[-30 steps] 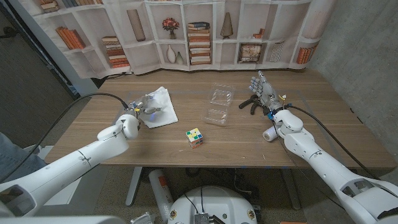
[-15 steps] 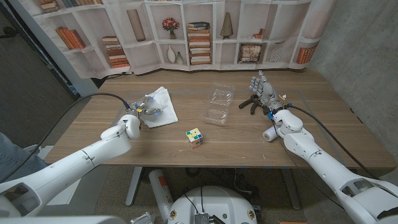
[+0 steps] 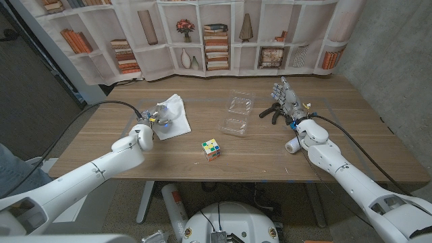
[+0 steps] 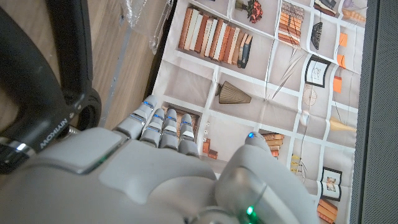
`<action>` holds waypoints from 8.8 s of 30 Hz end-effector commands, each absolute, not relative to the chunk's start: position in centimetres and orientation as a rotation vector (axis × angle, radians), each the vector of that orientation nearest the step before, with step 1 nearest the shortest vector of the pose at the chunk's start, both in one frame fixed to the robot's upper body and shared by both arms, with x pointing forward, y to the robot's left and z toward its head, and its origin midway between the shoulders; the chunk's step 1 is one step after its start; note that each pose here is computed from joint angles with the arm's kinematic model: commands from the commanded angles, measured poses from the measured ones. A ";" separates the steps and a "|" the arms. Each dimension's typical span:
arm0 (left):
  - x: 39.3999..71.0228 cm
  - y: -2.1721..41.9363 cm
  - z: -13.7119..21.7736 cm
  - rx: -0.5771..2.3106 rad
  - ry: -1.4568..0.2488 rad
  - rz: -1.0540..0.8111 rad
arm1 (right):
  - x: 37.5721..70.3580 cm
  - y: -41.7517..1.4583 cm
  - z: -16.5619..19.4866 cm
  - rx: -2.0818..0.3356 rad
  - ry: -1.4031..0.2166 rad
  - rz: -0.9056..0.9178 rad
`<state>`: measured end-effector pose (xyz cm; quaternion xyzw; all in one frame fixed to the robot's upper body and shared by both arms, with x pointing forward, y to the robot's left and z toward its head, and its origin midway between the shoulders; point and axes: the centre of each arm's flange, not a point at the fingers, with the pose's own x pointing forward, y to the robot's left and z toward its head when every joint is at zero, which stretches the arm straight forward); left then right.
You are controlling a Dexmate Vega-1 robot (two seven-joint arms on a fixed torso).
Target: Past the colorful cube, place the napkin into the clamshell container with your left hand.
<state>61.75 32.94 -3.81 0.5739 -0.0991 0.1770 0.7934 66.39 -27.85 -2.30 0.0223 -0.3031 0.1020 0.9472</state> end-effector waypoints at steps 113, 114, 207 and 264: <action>61.7 33.2 -0.5 1.144 -0.287 0.415 | 66.7 -27.7 -2.5 0.068 -0.619 0.198; 61.6 33.1 -0.4 1.144 -0.290 0.417 | 66.7 -27.7 -2.5 0.069 -0.619 0.197; 56.7 32.1 4.8 1.190 -0.476 0.490 | 66.6 -28.7 -2.3 0.085 -0.639 0.196; 57.1 30.0 5.8 1.196 -0.724 0.412 | 65.6 -29.4 -2.8 0.104 -0.646 0.167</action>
